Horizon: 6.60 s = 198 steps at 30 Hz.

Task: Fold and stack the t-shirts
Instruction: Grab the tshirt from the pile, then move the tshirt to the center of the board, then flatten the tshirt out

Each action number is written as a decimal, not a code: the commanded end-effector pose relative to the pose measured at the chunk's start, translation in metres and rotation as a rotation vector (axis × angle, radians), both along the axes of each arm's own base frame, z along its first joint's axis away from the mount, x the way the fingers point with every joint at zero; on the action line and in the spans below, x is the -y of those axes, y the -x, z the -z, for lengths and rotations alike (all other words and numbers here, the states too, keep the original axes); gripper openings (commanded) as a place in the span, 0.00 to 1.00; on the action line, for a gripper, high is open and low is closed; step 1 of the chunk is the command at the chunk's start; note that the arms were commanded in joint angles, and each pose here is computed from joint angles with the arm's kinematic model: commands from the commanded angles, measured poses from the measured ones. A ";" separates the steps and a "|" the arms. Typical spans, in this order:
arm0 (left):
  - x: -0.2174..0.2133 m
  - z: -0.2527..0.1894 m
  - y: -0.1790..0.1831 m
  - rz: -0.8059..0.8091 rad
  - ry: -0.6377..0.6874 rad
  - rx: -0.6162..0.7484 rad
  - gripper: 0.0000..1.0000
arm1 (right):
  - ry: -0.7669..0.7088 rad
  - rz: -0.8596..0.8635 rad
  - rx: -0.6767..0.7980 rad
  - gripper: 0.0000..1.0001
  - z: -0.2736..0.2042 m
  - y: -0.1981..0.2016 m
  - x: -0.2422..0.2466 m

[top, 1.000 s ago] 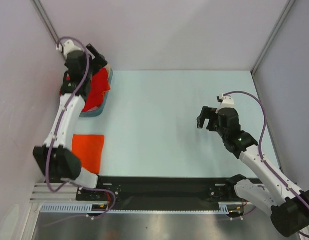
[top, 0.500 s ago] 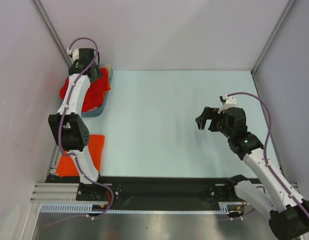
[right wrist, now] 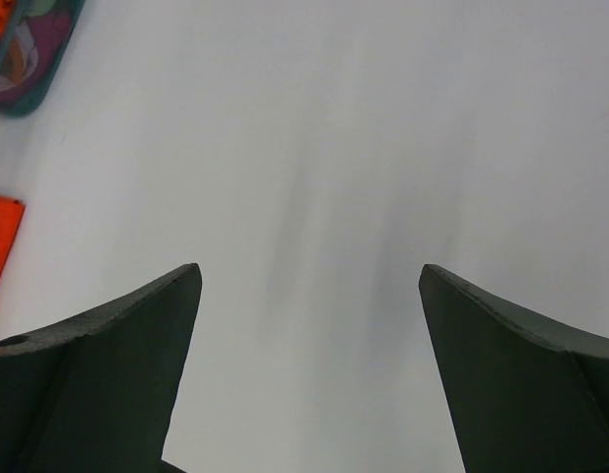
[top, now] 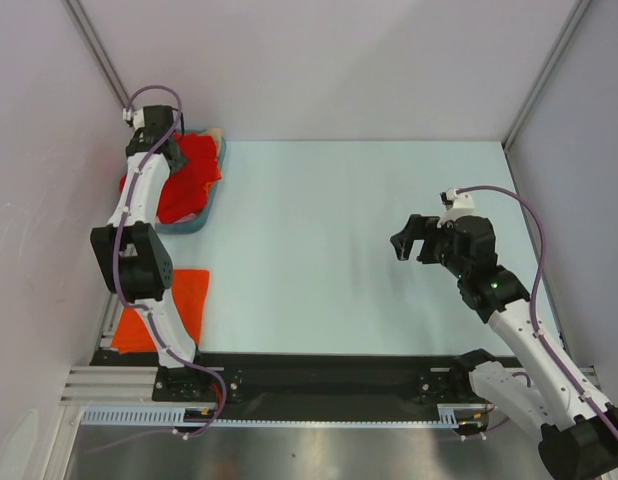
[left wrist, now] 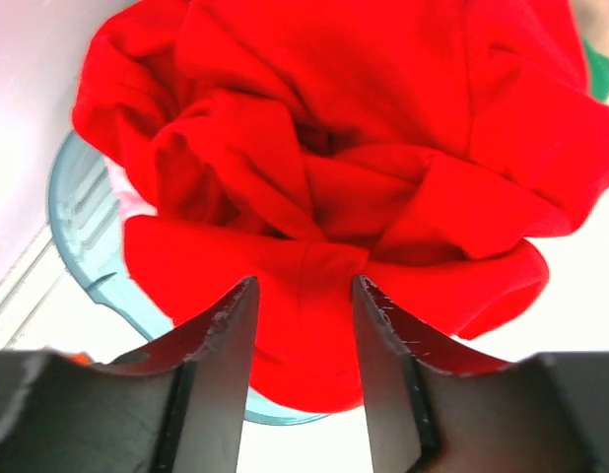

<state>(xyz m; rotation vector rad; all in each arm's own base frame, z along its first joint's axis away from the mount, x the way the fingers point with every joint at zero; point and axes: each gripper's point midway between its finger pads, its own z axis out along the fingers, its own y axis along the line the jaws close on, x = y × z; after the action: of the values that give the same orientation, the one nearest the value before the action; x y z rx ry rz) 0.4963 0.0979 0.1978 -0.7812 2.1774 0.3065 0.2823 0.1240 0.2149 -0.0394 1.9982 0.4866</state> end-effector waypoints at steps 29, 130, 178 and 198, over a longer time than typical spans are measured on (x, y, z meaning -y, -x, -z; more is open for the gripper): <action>0.010 0.021 -0.012 0.092 0.082 0.001 0.40 | -0.023 0.020 0.075 0.99 -0.026 -0.009 0.002; 0.298 -0.341 0.281 1.239 0.613 1.017 0.00 | -0.117 -0.258 0.105 0.00 -0.034 -0.073 -0.163; 0.128 -0.486 0.447 0.845 0.026 1.551 0.01 | -0.799 -0.504 0.773 0.00 -0.402 -0.141 -0.246; 0.471 -0.093 0.244 1.241 0.638 0.485 0.00 | -0.400 -0.005 -0.152 0.01 -0.026 -0.291 0.026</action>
<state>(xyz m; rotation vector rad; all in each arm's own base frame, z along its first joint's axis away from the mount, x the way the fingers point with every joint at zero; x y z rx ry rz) 0.2697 -0.3307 0.2702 0.2837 1.9611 -1.0133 0.5816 0.1134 0.2869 0.2355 1.8563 0.9100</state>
